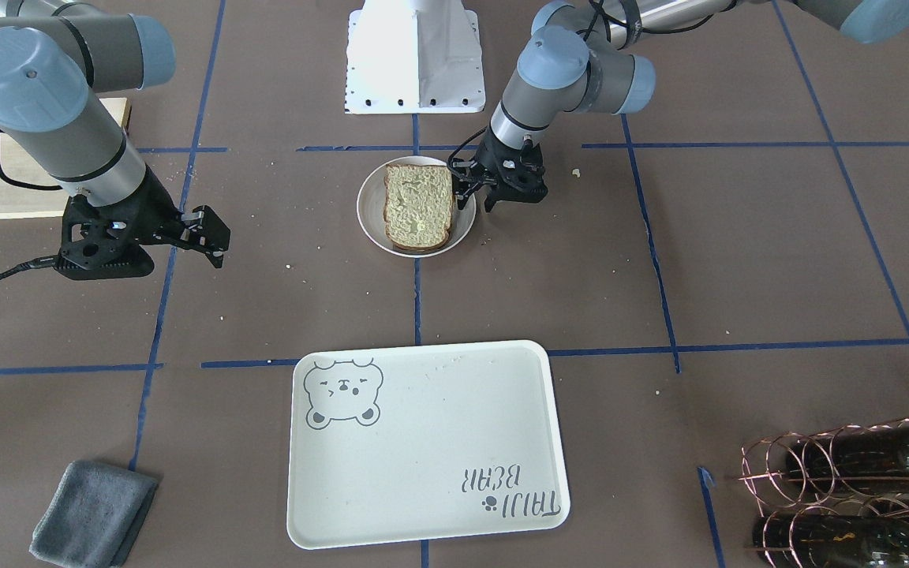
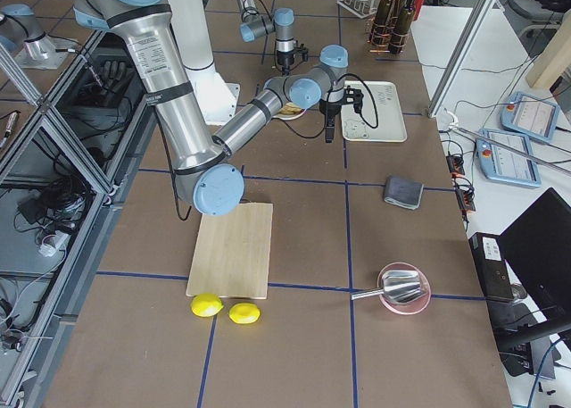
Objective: Make sandwich and place on tray
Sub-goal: 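Grasp the plate rim with the left gripper while the right arm withdraws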
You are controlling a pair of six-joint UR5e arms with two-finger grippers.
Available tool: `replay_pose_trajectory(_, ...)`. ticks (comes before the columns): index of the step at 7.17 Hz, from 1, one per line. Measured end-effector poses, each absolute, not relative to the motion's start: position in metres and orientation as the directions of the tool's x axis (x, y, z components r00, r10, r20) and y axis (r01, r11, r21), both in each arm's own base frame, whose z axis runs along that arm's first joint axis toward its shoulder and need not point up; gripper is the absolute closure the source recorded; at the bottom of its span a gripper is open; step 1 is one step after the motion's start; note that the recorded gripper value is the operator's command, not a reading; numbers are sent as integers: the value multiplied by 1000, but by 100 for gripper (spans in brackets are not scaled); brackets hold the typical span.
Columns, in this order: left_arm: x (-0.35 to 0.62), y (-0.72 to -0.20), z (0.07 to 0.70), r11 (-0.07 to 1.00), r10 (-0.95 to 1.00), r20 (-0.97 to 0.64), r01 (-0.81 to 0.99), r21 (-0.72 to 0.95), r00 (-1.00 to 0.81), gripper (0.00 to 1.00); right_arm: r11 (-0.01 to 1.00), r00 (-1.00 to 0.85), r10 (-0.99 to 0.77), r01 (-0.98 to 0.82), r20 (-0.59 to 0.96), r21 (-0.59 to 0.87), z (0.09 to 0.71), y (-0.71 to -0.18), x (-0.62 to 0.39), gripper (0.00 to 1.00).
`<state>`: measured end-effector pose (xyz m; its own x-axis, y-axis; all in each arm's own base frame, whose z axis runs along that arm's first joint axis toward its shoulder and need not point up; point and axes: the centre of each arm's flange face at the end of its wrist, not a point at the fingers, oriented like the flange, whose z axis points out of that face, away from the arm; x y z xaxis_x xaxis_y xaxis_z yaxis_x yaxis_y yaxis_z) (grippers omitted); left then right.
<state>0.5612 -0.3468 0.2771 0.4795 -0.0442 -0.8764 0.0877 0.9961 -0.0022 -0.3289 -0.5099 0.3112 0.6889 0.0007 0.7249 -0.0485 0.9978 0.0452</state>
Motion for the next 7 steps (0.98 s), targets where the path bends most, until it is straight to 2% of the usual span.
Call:
replay_pose_trajectory(1, 562, -347, 277, 996, -44, -876, 88, -2, 480, 73, 998, 688, 1, -50, 726, 46, 310, -510, -329, 0)
replay_pose_trajectory(5, 563, -347, 277, 996, -41, -880, 87, 1, 473, 73, 997, 687, 4, -55, 727, 47, 308, -512, -327, 0)
replay_pose_trajectory(6, 565, -347, 278, 996, -40, -880, 86, 1, 474, 76, 997, 687, 5, -56, 727, 46, 308, -512, -327, 0)
replay_pose_trajectory(7, 565, -347, 278, 996, -40, -880, 86, 0, 474, 100, 997, 686, 6, -57, 727, 46, 308, -512, -326, 0)
